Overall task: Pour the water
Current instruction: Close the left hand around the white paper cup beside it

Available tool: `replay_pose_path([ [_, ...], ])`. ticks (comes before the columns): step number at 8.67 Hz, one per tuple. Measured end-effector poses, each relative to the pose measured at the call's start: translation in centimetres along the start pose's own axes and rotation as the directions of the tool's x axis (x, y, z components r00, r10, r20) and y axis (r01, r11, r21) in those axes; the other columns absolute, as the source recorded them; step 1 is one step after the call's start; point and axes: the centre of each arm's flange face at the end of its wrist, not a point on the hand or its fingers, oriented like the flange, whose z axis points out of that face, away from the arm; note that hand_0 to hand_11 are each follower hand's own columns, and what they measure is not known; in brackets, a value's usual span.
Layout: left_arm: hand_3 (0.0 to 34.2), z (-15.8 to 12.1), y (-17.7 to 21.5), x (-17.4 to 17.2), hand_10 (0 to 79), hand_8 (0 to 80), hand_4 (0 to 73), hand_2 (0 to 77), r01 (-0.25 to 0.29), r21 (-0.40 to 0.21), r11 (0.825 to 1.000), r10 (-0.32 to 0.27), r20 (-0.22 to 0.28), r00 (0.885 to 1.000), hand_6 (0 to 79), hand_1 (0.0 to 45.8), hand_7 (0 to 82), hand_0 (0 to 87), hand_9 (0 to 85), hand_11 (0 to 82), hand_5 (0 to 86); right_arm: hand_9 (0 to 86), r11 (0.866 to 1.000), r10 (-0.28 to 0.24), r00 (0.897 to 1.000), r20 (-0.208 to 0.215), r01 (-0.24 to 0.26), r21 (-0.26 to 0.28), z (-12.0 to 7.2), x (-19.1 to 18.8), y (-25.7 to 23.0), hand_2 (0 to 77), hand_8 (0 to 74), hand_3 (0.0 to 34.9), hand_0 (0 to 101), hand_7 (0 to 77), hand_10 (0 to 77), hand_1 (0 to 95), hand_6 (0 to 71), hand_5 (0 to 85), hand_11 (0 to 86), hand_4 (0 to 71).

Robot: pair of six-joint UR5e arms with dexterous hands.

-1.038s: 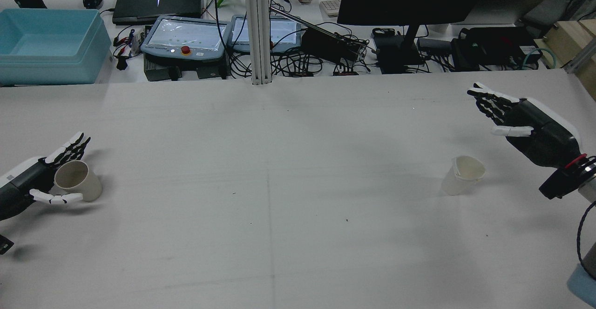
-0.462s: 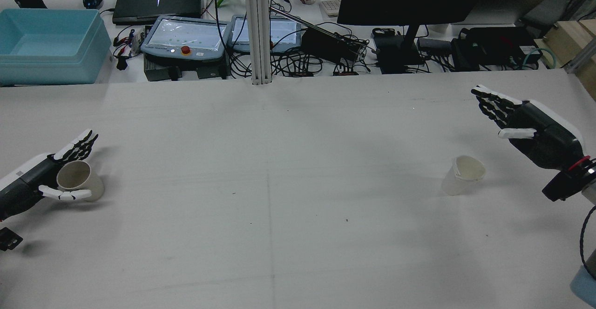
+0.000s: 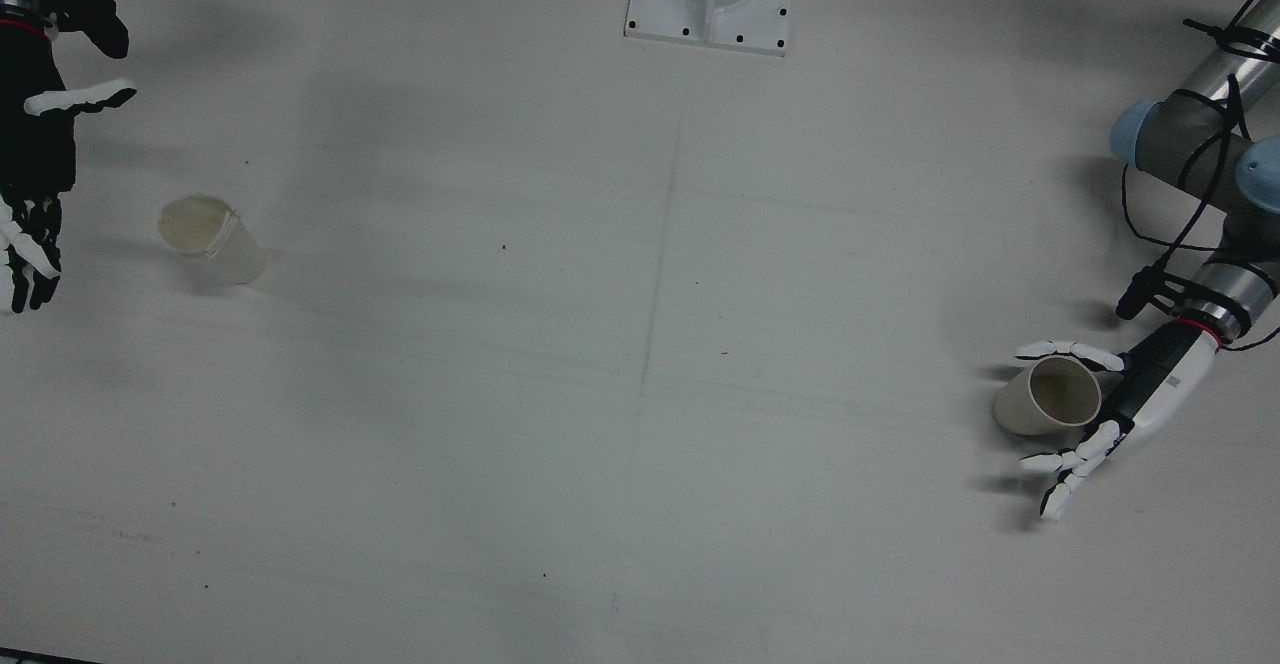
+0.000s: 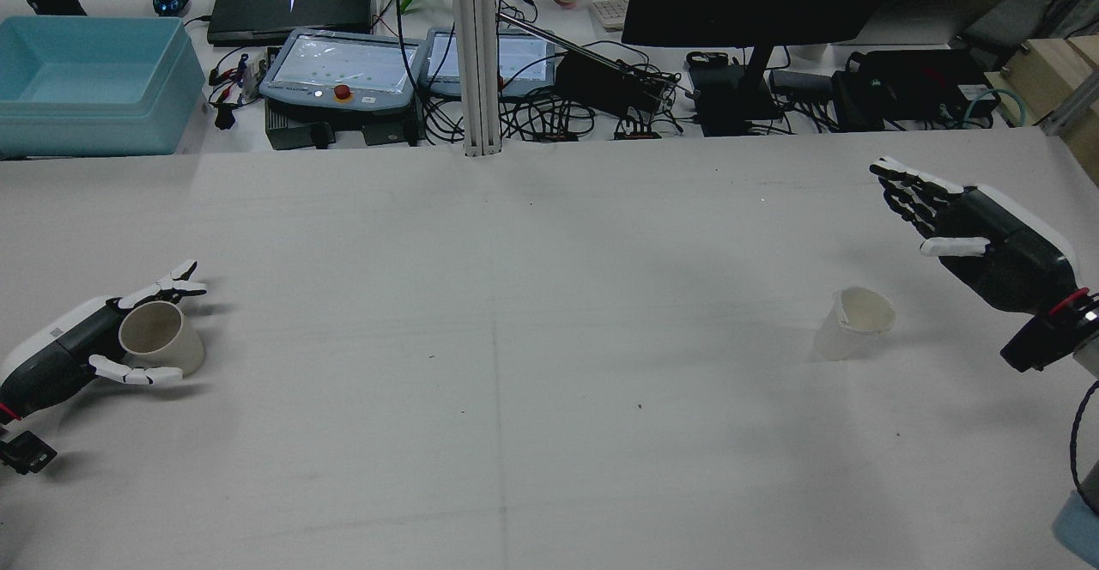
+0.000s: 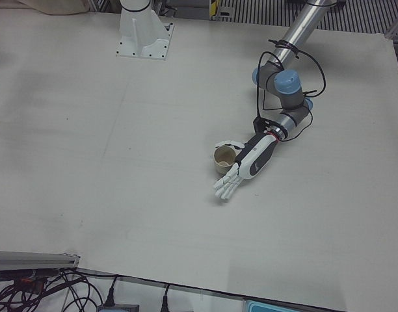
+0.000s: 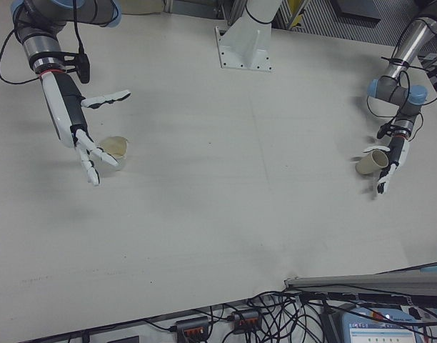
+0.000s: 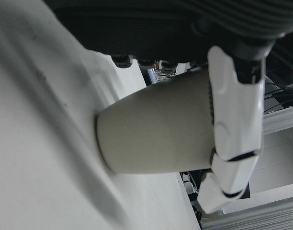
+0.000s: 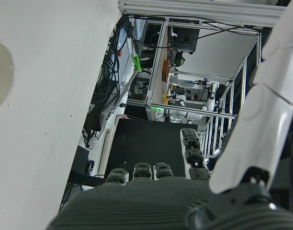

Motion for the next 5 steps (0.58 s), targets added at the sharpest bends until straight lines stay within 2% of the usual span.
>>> replay_pose_path([
  [1, 1.2, 0.0, 0.26, -0.75, 0.0, 0.5, 23.5, 18.0, 0.005, -0.003, 1.0, -0.005, 0.012, 1.0, 0.0, 22.9, 1.1, 58.8, 0.5, 2.2, 31.6, 3.8, 1.0, 0.0, 1.0, 0.001, 0.0, 0.0, 0.0, -0.03, 0.01, 1.1, 4.4, 1.2, 50, 7.6, 1.1, 15.3, 0.5, 10.4, 3.8, 8.7],
  [2, 1.2, 0.07, 0.48, -1.07, 0.0, 0.5, 23.5, 18.0, 0.011, -0.007, 1.0, -0.011, 0.016, 1.0, 0.0, 22.9, 1.1, 58.8, 0.5, 2.2, 31.6, 3.8, 1.0, 0.0, 1.0, 0.001, 0.0, 0.0, -0.03, -0.06, -0.01, 1.1, 4.4, 1.2, 50, 7.6, 1.1, 15.3, 0.5, 10.4, 3.8, 8.7],
  [3, 1.0, 0.24, 0.76, -1.07, 0.0, 0.5, 26.2, 20.7, 0.021, -0.017, 1.0, -0.02, 0.012, 1.0, 0.0, 22.4, 2.7, 58.8, 0.5, 2.2, 42.0, 3.8, 1.0, 0.001, 1.0, 0.002, -0.001, 0.0, -0.04, -0.1, 0.01, 1.1, 4.4, 1.2, 50, 7.6, 1.1, 15.3, 0.5, 10.4, 3.8, 8.7],
  [4, 1.0, 0.38, 1.0, -0.97, 0.0, 0.5, 29.5, 20.7, 0.041, -0.018, 0.999, -0.041, 0.009, 0.999, 0.0, 22.4, 2.7, 58.8, 0.5, 2.2, 49.1, 3.8, 1.0, 0.002, 1.0, 0.004, -0.002, 0.001, -0.12, -0.23, -0.01, 2.2, 4.4, 1.2, 50, 7.1, 1.1, 15.3, 0.5, 10.4, 3.8, 6.0],
  [5, 0.0, 0.4, 1.1, -0.91, 0.0, 0.5, 30.5, 20.7, 0.062, -0.014, 0.998, -0.062, 0.01, 0.998, 0.0, 26.2, 2.7, 64.5, 0.5, 2.2, 51.8, 3.8, 1.0, 0.002, 1.0, 0.006, -0.002, 0.002, -0.32, -0.36, -0.1, 2.2, 4.4, 1.2, 50, 7.1, 1.1, 15.3, 0.5, 10.4, 3.8, 6.0],
])
